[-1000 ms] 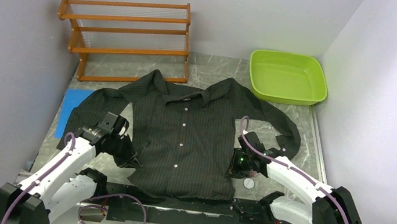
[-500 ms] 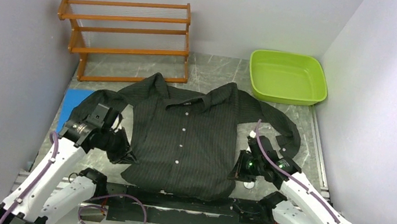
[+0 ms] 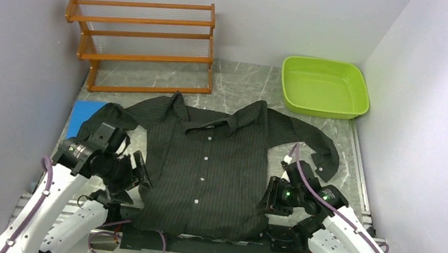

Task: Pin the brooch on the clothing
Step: Flatten out the clothes at the center of the board.

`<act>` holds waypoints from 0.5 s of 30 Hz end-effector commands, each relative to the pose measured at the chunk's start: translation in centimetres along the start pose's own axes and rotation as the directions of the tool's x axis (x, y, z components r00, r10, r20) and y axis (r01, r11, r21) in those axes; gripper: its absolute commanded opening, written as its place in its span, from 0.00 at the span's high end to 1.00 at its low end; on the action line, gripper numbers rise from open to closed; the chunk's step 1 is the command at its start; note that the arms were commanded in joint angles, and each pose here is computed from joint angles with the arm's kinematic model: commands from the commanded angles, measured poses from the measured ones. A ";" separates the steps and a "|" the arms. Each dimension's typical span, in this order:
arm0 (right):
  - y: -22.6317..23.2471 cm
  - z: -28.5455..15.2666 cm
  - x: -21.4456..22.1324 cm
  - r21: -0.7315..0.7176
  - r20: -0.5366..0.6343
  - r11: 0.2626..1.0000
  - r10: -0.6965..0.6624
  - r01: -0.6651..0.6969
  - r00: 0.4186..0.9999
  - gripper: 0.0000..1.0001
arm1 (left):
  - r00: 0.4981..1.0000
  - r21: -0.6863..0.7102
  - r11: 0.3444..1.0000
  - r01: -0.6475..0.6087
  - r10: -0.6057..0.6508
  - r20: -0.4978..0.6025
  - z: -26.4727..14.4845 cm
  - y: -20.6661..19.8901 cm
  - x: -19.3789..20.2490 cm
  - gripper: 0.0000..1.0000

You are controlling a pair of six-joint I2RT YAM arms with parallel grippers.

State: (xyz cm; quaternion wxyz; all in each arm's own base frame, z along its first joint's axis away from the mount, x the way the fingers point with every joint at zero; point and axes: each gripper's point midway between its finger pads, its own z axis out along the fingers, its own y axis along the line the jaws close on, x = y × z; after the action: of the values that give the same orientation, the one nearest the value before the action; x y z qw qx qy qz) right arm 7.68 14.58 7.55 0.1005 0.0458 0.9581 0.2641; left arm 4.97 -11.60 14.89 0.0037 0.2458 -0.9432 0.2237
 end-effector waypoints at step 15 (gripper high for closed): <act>10.2 -2.4 -15.9 -0.060 0.462 0.976 -0.159 0.209 0.873 0.12 | 0.913 0.098 0.952 -0.290 0.244 0.325 0.5 -11.5 -13.2 0.06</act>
State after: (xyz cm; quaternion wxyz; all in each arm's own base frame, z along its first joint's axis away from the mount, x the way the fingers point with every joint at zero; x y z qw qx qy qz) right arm 17.13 17.88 12.94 0.2347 0.0160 0.9347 0.2666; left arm 15.89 -11.91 17.14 -0.1127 0.1806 -0.9597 0.1836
